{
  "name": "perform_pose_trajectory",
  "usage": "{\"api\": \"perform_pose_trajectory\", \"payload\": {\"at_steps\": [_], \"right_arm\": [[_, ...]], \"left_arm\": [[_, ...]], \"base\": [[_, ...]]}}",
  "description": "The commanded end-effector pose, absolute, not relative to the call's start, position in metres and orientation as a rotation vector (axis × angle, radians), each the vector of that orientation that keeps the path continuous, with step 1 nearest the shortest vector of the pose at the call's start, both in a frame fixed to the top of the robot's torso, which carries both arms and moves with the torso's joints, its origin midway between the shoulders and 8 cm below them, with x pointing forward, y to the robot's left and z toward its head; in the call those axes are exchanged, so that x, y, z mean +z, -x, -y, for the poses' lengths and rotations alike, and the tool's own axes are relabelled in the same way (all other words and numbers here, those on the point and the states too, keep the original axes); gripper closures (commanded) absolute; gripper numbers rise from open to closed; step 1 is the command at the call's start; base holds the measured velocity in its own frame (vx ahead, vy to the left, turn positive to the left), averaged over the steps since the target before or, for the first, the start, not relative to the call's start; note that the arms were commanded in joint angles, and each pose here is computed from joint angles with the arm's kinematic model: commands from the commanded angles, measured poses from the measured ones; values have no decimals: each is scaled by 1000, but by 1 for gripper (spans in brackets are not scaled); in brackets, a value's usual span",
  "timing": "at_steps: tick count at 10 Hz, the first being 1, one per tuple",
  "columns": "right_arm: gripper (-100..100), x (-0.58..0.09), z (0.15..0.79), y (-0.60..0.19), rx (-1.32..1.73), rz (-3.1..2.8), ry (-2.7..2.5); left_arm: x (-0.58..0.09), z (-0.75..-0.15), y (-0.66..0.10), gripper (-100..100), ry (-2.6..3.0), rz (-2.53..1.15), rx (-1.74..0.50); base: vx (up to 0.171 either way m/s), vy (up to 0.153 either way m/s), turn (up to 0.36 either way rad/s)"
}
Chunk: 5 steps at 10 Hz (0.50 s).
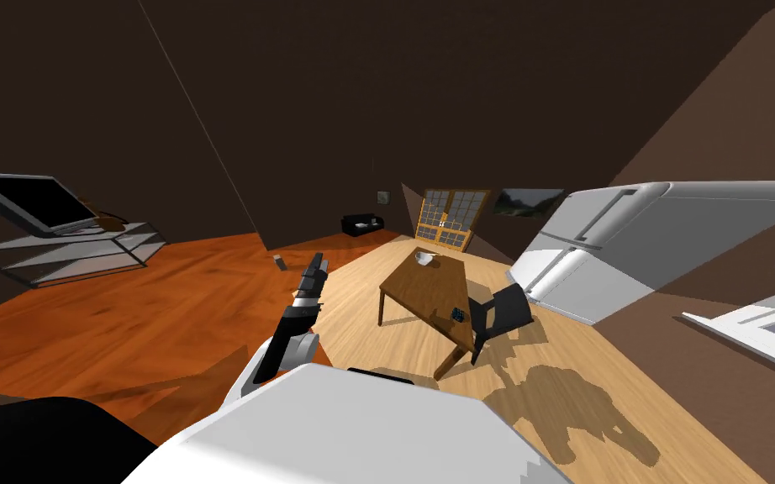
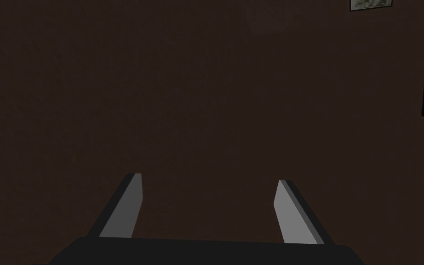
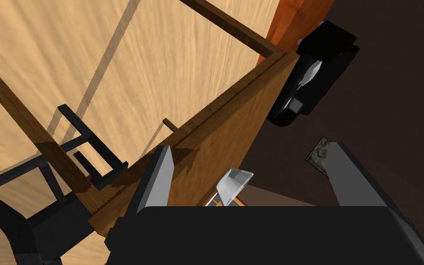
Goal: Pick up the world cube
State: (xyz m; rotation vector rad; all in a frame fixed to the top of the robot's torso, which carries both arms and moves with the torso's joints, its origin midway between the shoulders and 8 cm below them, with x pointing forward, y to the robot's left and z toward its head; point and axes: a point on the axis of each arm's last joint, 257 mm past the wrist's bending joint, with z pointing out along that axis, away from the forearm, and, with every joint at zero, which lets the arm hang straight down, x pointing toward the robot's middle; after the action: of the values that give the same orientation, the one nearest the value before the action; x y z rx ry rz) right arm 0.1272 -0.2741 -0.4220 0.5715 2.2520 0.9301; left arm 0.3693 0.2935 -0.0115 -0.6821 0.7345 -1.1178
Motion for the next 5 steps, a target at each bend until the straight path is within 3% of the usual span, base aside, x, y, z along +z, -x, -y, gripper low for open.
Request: {"api": "perform_pose_trajectory", "payload": {"at_steps": [1, 3, 5], "right_arm": [[-100, -435, 279, -114, 902, -2305, -565], [-100, -465, 305, -65, 811, -2467, -529], [-100, -481, 327, -33, 740, -2571, -497]], "left_arm": [[-11, -293, -369, 0, 682, -735, -1118], [-11, -293, -369, 0, 682, -735, -1118], [-12, -294, -369, 0, 682, -735, -1117]], "base": [[6, -48, 166], [25, -59, 410], [16, -63, 281]]}}
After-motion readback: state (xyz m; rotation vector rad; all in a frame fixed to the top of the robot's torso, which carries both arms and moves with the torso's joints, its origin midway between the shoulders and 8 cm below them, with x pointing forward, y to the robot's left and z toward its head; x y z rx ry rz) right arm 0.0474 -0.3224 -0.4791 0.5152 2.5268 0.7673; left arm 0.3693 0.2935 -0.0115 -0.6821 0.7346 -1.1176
